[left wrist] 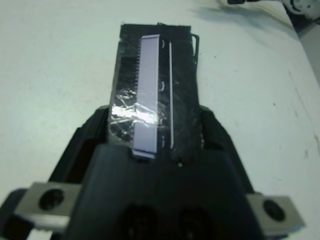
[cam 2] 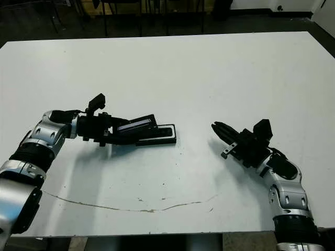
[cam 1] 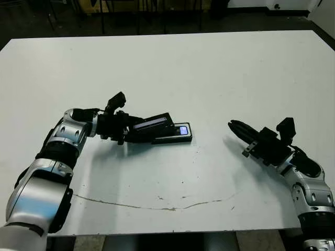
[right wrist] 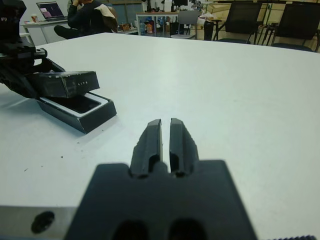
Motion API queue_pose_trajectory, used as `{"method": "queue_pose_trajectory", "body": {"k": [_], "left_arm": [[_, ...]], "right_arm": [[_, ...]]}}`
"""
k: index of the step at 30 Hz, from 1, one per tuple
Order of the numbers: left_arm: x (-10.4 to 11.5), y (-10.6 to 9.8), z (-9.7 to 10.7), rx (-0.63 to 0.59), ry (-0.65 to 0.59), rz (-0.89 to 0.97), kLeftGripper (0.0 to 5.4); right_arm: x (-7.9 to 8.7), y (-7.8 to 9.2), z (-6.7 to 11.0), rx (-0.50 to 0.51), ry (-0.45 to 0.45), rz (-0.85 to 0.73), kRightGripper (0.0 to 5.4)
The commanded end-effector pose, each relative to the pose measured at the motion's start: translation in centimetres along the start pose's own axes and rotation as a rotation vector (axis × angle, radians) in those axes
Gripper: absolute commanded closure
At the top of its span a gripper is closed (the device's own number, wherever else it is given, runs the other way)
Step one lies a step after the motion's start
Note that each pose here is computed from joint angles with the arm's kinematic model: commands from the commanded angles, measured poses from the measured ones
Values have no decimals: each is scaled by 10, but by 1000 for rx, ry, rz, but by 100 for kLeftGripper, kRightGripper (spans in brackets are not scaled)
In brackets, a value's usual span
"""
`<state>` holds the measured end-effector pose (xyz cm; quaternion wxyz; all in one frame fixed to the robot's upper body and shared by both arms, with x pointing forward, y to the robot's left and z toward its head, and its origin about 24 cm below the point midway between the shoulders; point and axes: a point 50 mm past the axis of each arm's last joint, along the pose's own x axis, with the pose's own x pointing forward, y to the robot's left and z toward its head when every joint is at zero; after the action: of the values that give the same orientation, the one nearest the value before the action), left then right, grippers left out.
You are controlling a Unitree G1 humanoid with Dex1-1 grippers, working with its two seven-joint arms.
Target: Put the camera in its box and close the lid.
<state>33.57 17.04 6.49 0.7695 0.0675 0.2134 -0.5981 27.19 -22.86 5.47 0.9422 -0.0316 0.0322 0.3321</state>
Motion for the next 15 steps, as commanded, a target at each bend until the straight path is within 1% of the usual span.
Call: {"method": "queue_pose_trajectory", "body": {"k": [1, 3, 7, 9, 12, 14, 15], "left_arm": [[-2, -3, -18, -63, 32, -6, 262], [-2, -4, -19, -64, 19, -18, 262], [-2, -7, -20, -57, -1, -48, 262], [-2, -7, -20, -60, -2, -52, 262], [-2, -9, -21, -68, -19, -57, 262], [-3, -10, -22, -67, -44, -56, 262], [-3, -11, -22, -72, -55, -58, 262]], "right_arm": [[-3, -1, -4, 3, 21, -9, 540], [-3, -1, -4, 8, 29, -15, 540], [-2, -2, -6, 28, 4, 6, 540], [-2, -3, -6, 13, 4, 4, 540], [-2, -3, -6, 29, 3, 11, 540], [-3, -3, -6, 32, 25, -5, 540], [-3, -3, -6, 17, 32, -14, 540]]}}
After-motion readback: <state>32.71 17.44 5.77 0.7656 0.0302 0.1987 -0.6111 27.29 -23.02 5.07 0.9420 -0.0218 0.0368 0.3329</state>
